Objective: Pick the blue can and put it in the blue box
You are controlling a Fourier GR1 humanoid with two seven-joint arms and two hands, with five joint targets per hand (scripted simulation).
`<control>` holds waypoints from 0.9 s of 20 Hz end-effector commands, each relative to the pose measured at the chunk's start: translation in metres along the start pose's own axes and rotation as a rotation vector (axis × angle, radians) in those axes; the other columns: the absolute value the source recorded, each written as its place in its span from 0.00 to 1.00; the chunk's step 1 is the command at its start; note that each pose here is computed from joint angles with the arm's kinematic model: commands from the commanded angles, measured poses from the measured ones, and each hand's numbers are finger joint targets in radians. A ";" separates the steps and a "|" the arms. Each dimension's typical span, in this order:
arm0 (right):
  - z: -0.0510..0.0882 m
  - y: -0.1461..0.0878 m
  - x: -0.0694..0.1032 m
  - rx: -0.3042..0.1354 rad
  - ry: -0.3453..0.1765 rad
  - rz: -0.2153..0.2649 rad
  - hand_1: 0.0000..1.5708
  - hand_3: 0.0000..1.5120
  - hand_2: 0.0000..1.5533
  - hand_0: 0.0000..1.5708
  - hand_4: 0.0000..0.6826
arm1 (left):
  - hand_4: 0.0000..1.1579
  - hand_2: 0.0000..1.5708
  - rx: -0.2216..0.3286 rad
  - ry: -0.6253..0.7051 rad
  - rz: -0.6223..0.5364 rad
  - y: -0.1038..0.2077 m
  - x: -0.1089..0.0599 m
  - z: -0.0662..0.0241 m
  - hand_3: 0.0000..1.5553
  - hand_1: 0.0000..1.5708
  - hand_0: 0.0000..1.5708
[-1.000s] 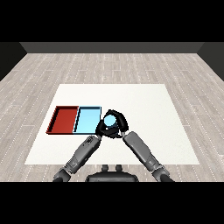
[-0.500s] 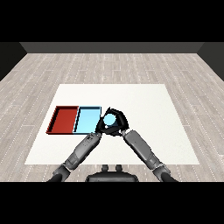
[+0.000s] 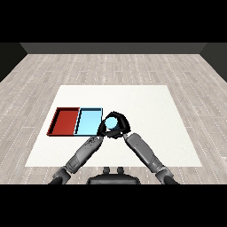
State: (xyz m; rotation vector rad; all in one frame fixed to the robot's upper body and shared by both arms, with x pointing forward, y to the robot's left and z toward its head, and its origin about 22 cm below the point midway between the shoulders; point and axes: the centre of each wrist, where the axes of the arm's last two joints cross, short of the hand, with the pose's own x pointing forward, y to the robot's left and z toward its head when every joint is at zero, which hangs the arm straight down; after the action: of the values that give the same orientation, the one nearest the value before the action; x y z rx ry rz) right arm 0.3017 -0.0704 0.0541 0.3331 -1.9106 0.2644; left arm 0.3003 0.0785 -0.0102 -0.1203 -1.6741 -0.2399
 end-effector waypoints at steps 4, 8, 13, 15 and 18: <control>0.003 0.005 0.010 0.008 -0.018 -0.048 0.93 0.93 0.93 0.93 0.84 | 0.55 0.55 0.050 0.033 0.051 -0.018 0.005 -0.0101 0.37 0.53 0.53; -0.009 -0.002 0.002 -0.009 0.003 -0.127 0.92 0.92 0.92 0.92 0.76 | 0.56 0.99 0.100 -0.067 0.122 -0.003 -0.001 -0.0024 0.92 1.00 1.00; 0.001 0.002 0.009 -0.023 0.057 -0.042 0.00 0.00 0.00 0.00 0.00 | 0.90 0.99 0.156 -0.154 0.101 -0.009 0.009 -0.0103 0.94 1.00 1.00; 0.001 0.001 0.009 -0.023 0.057 -0.042 0.00 0.00 0.00 0.00 0.00 | 0.90 0.99 0.157 -0.156 0.102 -0.010 0.008 -0.0111 0.94 1.00 1.00; 0.012 -0.004 0.004 -0.028 0.062 -0.032 0.00 0.00 0.00 0.00 0.00 | 0.90 0.99 0.154 -0.165 0.093 -0.019 0.010 -0.0165 0.94 1.00 1.00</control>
State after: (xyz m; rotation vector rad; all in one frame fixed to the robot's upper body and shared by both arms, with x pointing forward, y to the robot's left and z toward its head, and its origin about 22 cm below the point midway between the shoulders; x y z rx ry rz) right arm 0.2985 -0.0742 0.0631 0.3353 -1.8678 0.2227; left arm 0.3036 0.0712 -0.0105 -0.1000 -1.8021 -0.0685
